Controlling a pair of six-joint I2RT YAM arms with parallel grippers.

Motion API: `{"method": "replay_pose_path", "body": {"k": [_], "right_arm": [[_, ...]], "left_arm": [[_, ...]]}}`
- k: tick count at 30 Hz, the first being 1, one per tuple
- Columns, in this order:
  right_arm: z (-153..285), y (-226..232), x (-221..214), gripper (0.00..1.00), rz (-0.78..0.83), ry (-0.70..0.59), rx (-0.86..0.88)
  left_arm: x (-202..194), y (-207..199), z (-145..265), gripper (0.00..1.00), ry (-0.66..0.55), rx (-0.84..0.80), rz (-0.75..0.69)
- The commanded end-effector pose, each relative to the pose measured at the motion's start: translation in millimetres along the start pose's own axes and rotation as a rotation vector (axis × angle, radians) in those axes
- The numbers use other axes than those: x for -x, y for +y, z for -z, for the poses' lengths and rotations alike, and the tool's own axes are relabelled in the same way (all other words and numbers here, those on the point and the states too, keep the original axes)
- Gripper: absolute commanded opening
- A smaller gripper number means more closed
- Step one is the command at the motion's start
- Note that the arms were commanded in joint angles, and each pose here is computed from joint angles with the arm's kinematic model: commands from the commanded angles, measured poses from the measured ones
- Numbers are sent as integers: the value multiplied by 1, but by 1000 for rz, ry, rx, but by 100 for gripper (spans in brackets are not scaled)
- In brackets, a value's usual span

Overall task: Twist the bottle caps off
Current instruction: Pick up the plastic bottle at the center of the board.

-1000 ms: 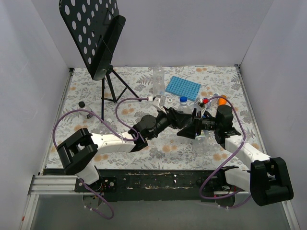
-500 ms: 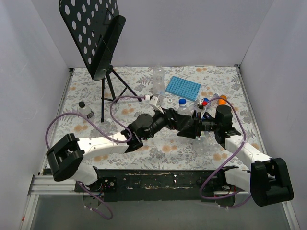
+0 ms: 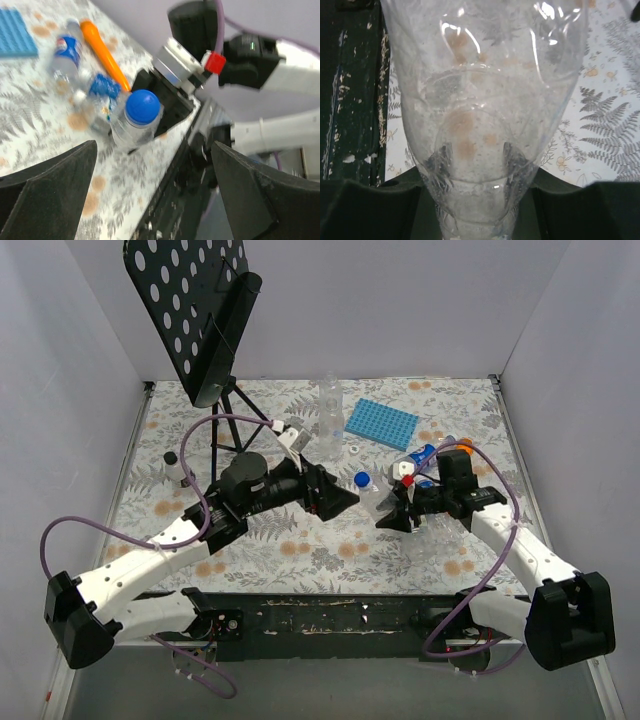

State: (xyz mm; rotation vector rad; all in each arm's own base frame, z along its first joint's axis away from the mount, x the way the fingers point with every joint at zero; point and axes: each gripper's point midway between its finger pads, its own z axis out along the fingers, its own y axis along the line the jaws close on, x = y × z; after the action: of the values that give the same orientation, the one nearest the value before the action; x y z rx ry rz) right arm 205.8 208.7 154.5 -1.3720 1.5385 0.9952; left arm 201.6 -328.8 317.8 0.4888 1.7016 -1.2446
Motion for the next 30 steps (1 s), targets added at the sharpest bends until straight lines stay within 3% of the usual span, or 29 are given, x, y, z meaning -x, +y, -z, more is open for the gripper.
{"method": "replay_pose_path", "body": {"k": [1, 12, 19, 22, 30], "right_arm": [[-3, 17, -19, 5, 69, 97, 86], [-9, 26, -25, 5, 66, 124, 140], [-9, 26, -25, 5, 66, 126, 144], [-10, 26, -26, 5, 64, 128, 145], [-11, 27, -28, 5, 58, 136, 153]], "left_arm": [[-40, -11, 18, 98, 221, -84, -33], [-54, 9, -5, 72, 334, -43, -87], [-49, 18, -11, 62, 330, 5, -93], [-48, 18, -14, 51, 325, 7, -87], [-52, 16, -20, 44, 341, -22, -71]]}}
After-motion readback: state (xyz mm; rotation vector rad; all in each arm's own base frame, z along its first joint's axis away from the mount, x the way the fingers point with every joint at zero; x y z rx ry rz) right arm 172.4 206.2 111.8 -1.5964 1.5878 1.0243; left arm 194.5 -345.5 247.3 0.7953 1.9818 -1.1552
